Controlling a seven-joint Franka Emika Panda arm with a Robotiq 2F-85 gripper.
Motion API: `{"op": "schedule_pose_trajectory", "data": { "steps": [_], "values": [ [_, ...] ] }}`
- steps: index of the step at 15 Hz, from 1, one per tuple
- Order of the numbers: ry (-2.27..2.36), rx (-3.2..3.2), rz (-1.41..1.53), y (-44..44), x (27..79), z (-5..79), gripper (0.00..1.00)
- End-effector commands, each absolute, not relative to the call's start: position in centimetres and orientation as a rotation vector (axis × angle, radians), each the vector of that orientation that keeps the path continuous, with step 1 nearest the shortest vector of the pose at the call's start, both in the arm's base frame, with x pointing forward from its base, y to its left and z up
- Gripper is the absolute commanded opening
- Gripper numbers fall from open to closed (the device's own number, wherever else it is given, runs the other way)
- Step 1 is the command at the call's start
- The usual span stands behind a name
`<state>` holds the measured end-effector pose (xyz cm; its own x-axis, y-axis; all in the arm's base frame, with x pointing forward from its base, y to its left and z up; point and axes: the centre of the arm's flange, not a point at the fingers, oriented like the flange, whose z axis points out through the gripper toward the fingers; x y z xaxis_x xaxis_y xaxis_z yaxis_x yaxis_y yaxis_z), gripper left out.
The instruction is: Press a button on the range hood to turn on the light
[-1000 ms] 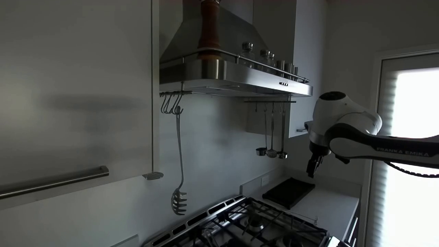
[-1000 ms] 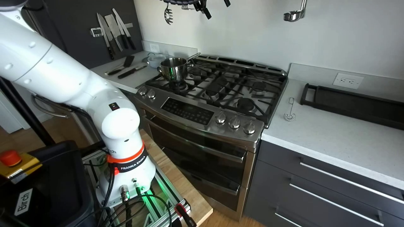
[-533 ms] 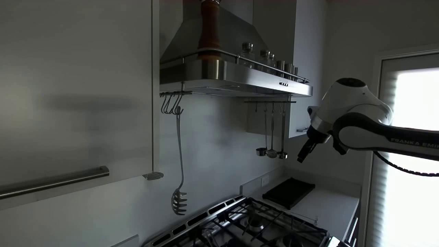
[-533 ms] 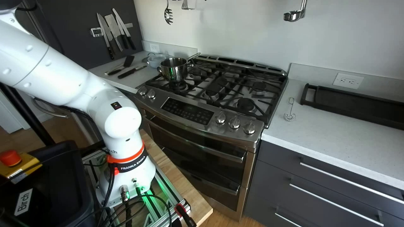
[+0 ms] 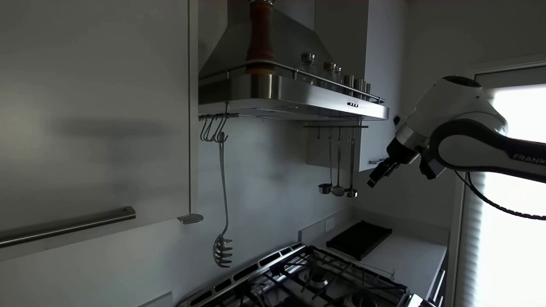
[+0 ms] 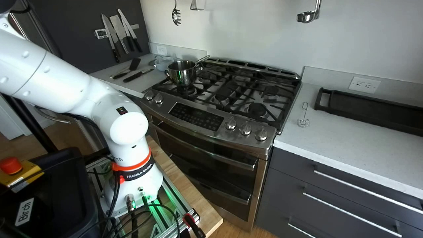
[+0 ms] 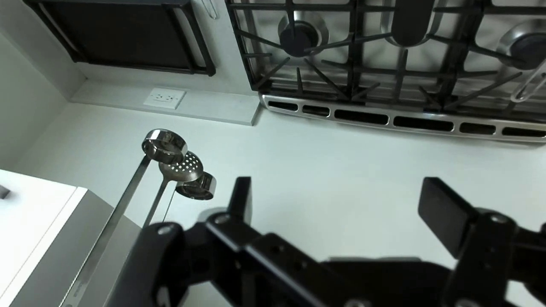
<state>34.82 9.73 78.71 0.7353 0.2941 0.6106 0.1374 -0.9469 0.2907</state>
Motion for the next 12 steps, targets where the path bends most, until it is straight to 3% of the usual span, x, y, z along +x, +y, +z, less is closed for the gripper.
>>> {"op": "schedule_pose_trajectory", "data": {
  "steps": [1, 6, 12],
  "values": [
    [0.319, 2.722, 1.066, 11.0, 33.2, 80.2, 1.0],
    [0.399, 2.652, 1.116, 13.4, 31.0, 82.6, 1.0],
    [0.389, 2.676, 1.146, 13.3, 31.9, 82.3, 1.0]
  ]
}}
